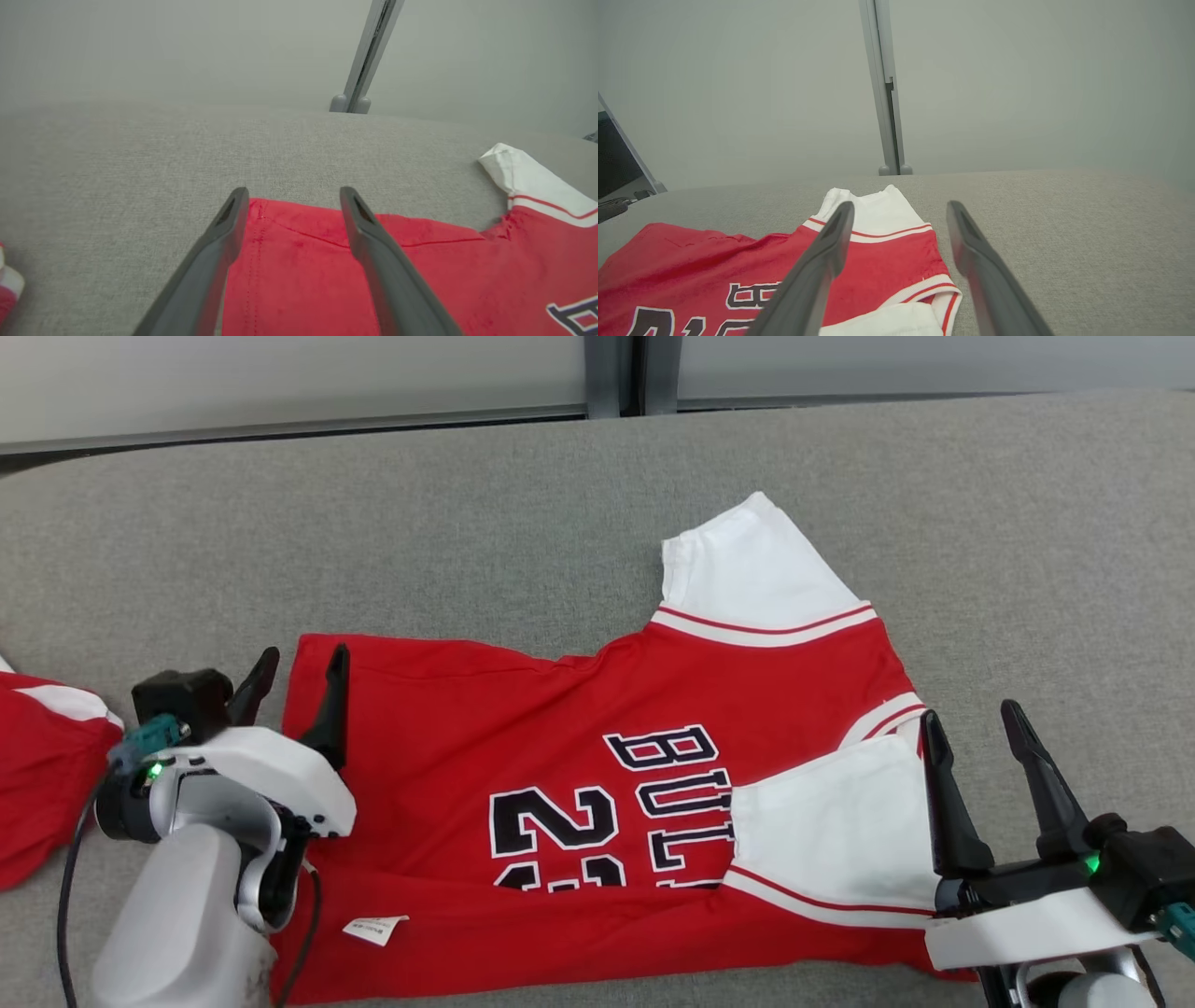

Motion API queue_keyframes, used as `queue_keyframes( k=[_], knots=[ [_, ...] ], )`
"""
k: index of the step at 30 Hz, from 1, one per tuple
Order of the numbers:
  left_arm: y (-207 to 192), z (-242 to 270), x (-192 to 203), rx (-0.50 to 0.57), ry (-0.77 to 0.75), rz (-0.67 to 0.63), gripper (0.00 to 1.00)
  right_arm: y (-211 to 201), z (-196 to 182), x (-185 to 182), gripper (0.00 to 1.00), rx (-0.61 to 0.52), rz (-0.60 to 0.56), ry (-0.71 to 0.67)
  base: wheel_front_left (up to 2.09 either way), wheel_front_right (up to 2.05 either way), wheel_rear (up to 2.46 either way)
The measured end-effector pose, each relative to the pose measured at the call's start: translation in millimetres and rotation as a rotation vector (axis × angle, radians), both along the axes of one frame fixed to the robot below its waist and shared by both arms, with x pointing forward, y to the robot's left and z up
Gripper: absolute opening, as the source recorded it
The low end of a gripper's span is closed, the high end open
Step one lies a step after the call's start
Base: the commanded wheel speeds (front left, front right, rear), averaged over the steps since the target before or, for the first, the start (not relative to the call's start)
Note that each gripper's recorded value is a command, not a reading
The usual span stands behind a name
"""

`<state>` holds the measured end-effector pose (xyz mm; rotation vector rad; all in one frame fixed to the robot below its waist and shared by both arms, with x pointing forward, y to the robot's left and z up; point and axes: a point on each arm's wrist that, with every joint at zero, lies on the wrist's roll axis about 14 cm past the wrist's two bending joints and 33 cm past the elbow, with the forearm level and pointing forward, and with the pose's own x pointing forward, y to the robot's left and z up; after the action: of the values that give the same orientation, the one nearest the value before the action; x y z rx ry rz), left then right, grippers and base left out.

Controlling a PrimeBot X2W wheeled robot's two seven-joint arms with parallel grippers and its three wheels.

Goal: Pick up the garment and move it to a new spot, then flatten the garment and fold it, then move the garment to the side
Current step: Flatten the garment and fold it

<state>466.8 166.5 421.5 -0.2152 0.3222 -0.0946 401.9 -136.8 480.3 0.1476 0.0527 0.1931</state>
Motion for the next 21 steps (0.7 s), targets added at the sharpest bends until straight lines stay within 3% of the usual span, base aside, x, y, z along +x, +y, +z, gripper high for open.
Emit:
queue_keyframes(
  k=[7,8,9,21],
  knots=[
    [8,-53,14,-0.01,0.188,0.021,1.0,-8,-22,6,1.0,0.004,-0.026,0.049,0.0,0.0,0.0],
    [8,-54,16,-0.012,0.19,0.02,0.39,-9,-24,6,1.0,0.003,-0.031,0.054,0.0,0.0,0.0],
    [8,-56,18,-0.011,0.193,0.016,0.0,-10,-26,6,1.0,0.003,-0.033,0.061,0.0,0.0,0.0],
    [12,-49,28,-0.008,0.13,0.02,0.0,-24,-21,29,1.0,0.012,-0.054,0.034,0.0,0.0,0.0]
  ],
)
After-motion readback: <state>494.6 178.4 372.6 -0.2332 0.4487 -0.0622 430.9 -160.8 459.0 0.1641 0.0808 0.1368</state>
